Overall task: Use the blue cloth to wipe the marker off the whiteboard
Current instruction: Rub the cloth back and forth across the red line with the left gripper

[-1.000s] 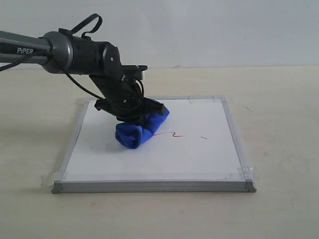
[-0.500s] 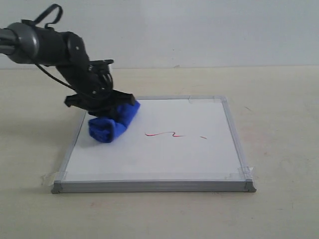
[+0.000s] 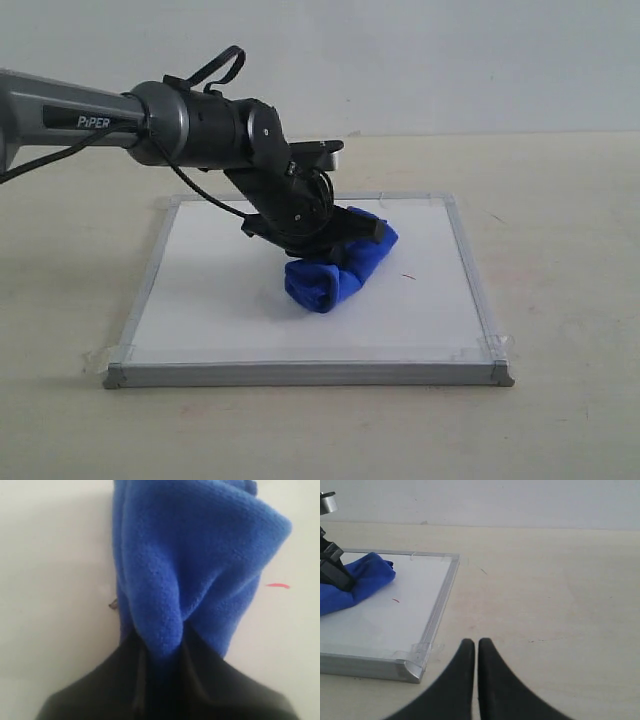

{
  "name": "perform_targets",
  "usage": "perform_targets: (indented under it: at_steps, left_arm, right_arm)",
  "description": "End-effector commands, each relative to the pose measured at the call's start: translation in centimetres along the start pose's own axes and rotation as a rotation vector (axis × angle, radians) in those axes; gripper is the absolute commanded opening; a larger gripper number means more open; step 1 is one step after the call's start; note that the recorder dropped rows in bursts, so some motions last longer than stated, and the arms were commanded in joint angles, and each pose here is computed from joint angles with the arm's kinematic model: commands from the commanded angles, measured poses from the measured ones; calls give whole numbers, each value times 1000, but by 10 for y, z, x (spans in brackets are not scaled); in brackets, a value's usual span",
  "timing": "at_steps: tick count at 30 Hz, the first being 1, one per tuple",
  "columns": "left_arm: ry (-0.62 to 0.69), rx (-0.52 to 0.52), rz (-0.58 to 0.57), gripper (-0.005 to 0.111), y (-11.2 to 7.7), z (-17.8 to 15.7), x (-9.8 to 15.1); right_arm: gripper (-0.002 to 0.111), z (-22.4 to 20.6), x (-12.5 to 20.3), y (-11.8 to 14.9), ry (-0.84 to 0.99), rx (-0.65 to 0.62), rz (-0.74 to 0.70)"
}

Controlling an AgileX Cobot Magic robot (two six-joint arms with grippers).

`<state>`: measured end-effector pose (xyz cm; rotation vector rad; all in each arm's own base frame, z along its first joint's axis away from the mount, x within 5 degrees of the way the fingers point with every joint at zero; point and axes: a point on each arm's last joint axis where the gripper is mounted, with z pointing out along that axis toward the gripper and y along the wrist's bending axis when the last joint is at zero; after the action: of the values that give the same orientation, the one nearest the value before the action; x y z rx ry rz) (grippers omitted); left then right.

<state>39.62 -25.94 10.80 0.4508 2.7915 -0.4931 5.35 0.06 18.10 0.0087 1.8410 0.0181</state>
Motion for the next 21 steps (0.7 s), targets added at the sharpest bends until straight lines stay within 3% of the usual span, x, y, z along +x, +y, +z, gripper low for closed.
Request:
perform_targets:
  at_steps: [1,5,8,11,16,21]
  left_arm:
    - [134,-136,-140,4,64,11,11]
    - [146,-156,-258,4,100,0,8]
    - [166,-132,-272,4,95,-1,8]
    - [158,-43,-215,4,67,6,8]
    - [123,122,-97,4,-6,19,15]
    - [53,226,-99,4,-59,31,21]
  right_arm:
    - [0,0,-1,0,-16,2,-1]
    - [0,0,-1,0,-16,2,-1]
    - [0,0,-1,0,-16,2,-1]
    - [0,0,-1,0,-16,2,-1]
    - [0,0,-1,0,-16,2,-1]
    - [0,0,-1,0,-16,2,-1]
